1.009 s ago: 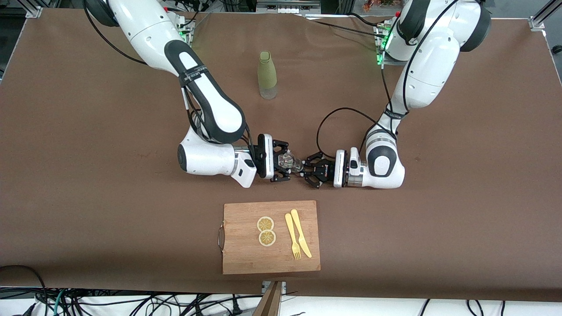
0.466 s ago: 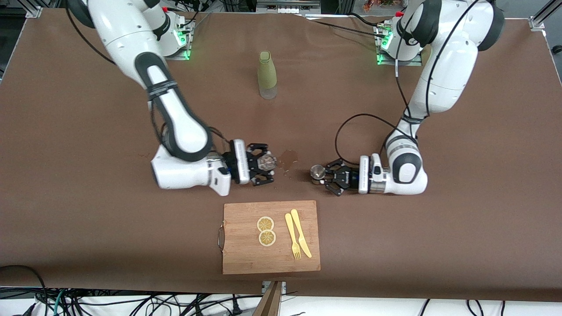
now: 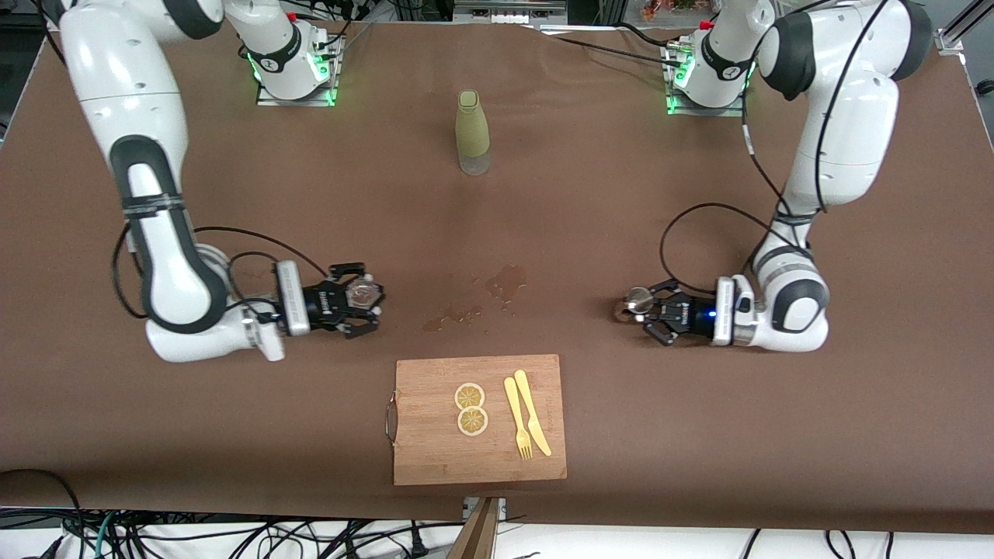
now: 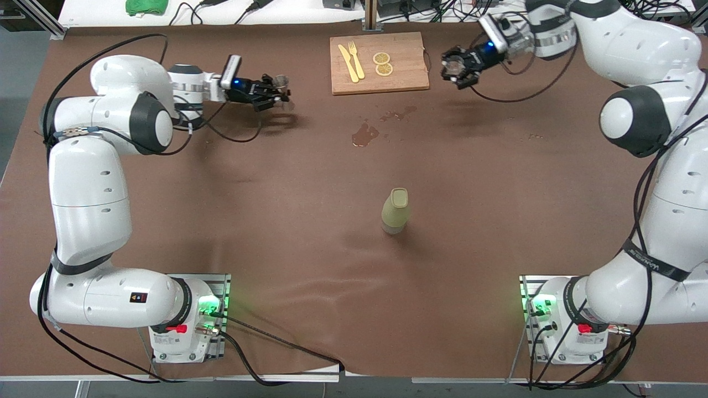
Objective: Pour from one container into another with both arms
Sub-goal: 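Carry the beaker back with the right gripper while the left gripper returns the jigger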
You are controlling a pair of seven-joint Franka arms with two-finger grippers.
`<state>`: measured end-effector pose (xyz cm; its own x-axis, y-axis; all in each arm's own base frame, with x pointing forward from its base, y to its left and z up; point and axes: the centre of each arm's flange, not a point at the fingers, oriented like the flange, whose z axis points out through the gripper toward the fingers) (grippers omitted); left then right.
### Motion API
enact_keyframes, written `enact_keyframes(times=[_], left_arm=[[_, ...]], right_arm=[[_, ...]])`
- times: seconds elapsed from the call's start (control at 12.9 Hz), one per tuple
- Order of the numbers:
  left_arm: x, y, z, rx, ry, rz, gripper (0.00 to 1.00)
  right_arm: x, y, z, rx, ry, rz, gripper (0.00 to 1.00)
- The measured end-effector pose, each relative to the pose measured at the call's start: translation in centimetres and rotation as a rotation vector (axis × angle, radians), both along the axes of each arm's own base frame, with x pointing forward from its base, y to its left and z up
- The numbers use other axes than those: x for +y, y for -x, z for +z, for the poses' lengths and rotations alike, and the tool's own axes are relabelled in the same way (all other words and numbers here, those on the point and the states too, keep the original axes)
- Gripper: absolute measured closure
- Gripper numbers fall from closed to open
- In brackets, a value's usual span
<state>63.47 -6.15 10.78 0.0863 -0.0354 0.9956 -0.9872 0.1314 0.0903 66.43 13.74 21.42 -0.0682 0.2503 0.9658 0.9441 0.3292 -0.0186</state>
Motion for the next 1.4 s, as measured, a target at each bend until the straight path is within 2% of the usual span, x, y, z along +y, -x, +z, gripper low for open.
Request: enact_keyframes(times=[0.31,0.47,0.7,1.01,1.09,1.16,1.24,1.4], left_arm=[[9.2,2.4,-0.3,-0.015,0.007,-0.035,0.78],[13.1,4.0,-0.6,-0.022,0.012,-0.050,0.78],[19.2,6.7,-1.3,-0.036,-0.006,-0.053,0.78],[24.2,9.2,-1.8,-0.064,-0.019,-0.035,0.78],[24.4,9.3,-2.0,-0.075,-0.015,-0.033,0.78],[24.3,9.4,-2.2,-0.079,-0.011,-0.034,0.78],[24.1,9.5,-2.6,-0.078,-0.007,-0.035,0.78],[24.0,9.8,-3.3,-0.074,-0.001,-0.035,0.78]], right_arm=[[-11.8,2.7,-6.4,-0.053,-0.015,0.024,0.87],[-15.8,4.3,-10.2,-0.055,-0.026,0.006,0.87],[-17.7,6.4,-15.1,-0.034,-0.062,-0.016,0.87],[-18.2,6.8,-16.2,-0.026,-0.069,-0.025,0.87],[-18.3,6.9,-16.2,-0.025,-0.069,-0.026,0.83],[-18.4,6.9,-16.3,-0.022,-0.069,-0.029,0.83],[-18.7,7.0,-16.4,-0.020,-0.070,-0.035,0.75],[-20.0,7.3,-16.6,-0.016,-0.064,-0.046,0.53]])
